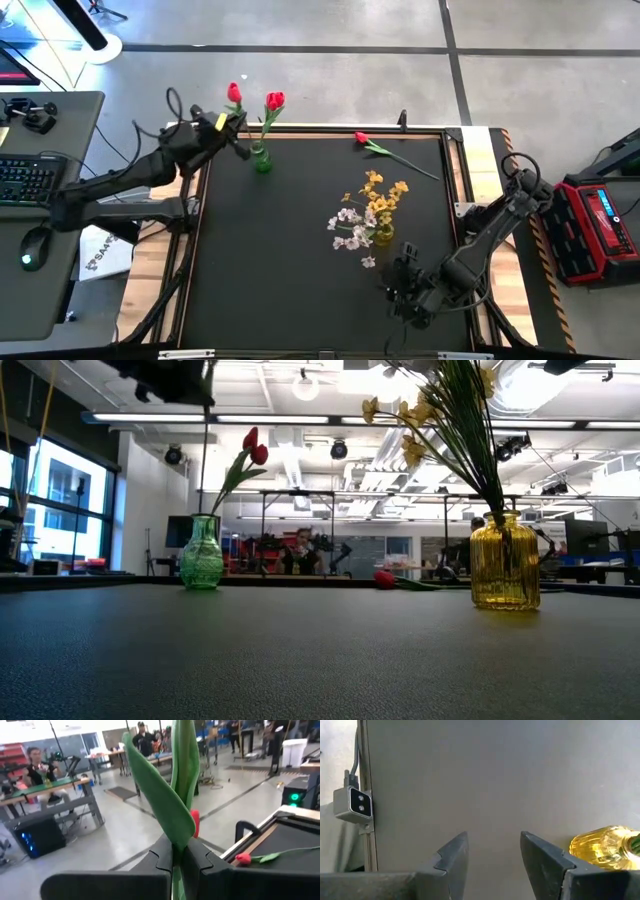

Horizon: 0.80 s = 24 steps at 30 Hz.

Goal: Sort flowers into vase by color
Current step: Put the bottom red tulip into the green vase

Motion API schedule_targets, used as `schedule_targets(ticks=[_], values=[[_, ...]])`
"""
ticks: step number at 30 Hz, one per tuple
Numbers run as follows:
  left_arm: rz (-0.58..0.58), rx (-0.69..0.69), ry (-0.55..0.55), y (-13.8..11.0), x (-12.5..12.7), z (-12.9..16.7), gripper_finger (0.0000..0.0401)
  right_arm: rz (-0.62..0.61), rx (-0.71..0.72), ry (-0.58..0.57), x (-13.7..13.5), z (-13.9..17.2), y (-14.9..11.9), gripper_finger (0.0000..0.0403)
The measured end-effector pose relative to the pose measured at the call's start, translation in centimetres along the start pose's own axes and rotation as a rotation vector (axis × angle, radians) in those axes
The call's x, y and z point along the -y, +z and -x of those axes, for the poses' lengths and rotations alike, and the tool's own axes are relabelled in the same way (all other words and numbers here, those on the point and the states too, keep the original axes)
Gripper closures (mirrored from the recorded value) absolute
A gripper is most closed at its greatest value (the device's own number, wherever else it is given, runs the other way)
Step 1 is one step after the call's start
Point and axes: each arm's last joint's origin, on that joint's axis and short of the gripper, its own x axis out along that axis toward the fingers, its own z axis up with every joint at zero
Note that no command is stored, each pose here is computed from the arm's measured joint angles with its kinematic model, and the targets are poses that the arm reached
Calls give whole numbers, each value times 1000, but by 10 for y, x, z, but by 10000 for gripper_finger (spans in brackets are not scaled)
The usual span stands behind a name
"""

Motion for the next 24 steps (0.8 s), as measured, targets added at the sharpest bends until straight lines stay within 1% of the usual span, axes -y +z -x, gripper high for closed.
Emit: schedule_targets(ticks=[4,7,11,16,20,24], values=[[14,-49,-12,-8,1,-17,400,3,7,-5,0,0,0,238],[17,-58,-14,-11,2,-26,400,3,8,-6,0,0,0,238],[4,-92,-2,-17,3,-33,400,3,36,-27,1,0,1,238],[25,-134,14,-23,2,-38,397,3,40,-30,1,0,1,238],[51,-159,27,-26,0,-39,373,3,41,-30,1,0,1,238],[52,-209,36,-31,-1,-39,333,-3,43,-31,1,0,1,238]])
